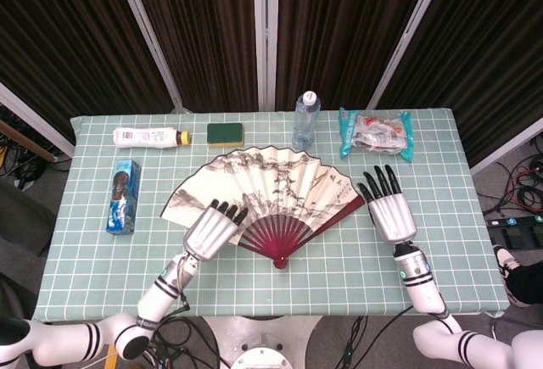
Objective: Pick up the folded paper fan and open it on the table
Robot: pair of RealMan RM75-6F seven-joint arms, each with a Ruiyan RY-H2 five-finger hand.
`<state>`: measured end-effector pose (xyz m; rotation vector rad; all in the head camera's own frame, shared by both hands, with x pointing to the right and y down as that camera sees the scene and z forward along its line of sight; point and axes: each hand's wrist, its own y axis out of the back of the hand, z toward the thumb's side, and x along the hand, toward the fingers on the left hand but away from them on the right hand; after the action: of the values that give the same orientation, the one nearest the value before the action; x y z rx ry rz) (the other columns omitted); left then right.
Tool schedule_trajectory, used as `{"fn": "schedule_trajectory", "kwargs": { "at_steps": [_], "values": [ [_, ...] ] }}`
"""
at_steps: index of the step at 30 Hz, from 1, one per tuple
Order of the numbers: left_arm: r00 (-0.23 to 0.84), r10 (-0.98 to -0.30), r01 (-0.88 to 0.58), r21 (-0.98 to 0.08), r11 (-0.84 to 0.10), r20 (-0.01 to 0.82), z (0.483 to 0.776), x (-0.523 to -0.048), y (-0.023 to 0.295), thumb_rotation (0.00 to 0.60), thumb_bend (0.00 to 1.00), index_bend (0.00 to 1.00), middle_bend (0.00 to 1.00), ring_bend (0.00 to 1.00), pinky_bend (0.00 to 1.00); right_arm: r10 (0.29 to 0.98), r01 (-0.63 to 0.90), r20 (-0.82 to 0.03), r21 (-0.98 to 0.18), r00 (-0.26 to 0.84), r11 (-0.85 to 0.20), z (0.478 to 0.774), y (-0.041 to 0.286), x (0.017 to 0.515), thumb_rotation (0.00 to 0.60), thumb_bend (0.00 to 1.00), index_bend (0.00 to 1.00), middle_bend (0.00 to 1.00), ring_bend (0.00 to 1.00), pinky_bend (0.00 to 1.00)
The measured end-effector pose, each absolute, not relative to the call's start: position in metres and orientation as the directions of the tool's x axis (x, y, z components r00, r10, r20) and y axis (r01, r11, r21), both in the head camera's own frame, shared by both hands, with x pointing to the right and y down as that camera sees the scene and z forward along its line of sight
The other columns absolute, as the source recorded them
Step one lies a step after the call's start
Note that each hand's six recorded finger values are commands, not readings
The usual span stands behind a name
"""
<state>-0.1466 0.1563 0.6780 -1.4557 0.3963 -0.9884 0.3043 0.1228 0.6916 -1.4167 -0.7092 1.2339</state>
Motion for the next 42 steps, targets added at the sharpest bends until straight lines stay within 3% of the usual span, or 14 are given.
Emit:
{"fn": "schedule_trajectory", "kwargs": {
  "at_steps": [2,9,15,21,25,28,32,37,42],
  "values": [
    [0.558,-0.740,0.309,-0.921,-0.236,0.376,0.682,-0.145,0.158,0.600,0.00,0.12,0.25,0.22,0.42,0.906,-0.202,-0.323,-0.940,0.275,-0.274,0.693,0.124,0.307,0.600,0.43,0.13,0.09,0.00,0.00],
    [0.536,-0.658,0.239,-0.843,-0.483,0.529,0.693,-0.140,0.160,0.600,0.00,0.07,0.11,0.01,0.18,0.893,-0.166,-0.379,-0.923,0.242,-0.347,0.687,0.123,0.314,0.600,0.34,0.08,0.05,0.00,0.00],
    [0.563,-0.588,0.125,-0.764,-0.634,0.580,0.692,-0.135,0.154,0.600,0.00,0.04,0.06,0.00,0.08,0.891,-0.122,-0.403,-0.915,0.207,-0.385,0.674,0.119,0.329,0.600,0.28,0.06,0.04,0.00,0.00],
    [0.613,-0.510,0.001,-0.646,-0.763,0.603,0.688,-0.129,0.149,0.565,0.00,0.04,0.06,0.00,0.07,0.894,-0.082,-0.417,-0.909,0.165,-0.409,0.662,0.115,0.349,0.600,0.15,0.06,0.03,0.00,0.00],
    [0.625,-0.500,-0.012,-0.633,-0.774,0.599,0.689,-0.128,0.145,0.547,0.00,0.03,0.06,0.00,0.07,0.896,-0.049,-0.422,-0.907,0.138,-0.419,0.655,0.114,0.361,0.600,0.09,0.06,0.03,0.00,0.00],
    [0.624,-0.509,0.028,-0.668,-0.744,0.593,0.689,-0.129,0.140,0.551,0.00,0.02,0.06,0.00,0.07,0.899,-0.033,-0.420,-0.907,0.123,-0.419,0.649,0.114,0.369,0.600,0.09,0.06,0.03,0.00,0.00],
    [0.609,-0.551,0.034,-0.713,-0.700,0.571,0.684,-0.136,0.130,0.600,0.00,0.03,0.06,0.00,0.07,0.900,-0.012,-0.420,-0.907,0.113,-0.422,0.641,0.115,0.380,0.600,0.11,0.06,0.03,0.00,0.00],
    [0.497,-0.706,-0.093,-0.778,-0.622,0.505,0.663,-0.184,0.102,0.600,0.00,0.07,0.09,0.03,0.08,0.899,0.069,-0.423,-0.899,0.115,-0.432,0.626,0.116,0.397,0.600,0.27,0.07,0.11,0.00,0.00],
    [0.271,-0.865,-0.179,-0.861,-0.477,0.423,0.638,-0.281,0.088,0.600,0.00,0.15,0.13,0.06,0.11,0.904,0.200,-0.408,-0.882,0.129,-0.427,0.604,0.120,0.419,0.600,0.30,0.10,0.13,0.00,0.00]
  ]
}}
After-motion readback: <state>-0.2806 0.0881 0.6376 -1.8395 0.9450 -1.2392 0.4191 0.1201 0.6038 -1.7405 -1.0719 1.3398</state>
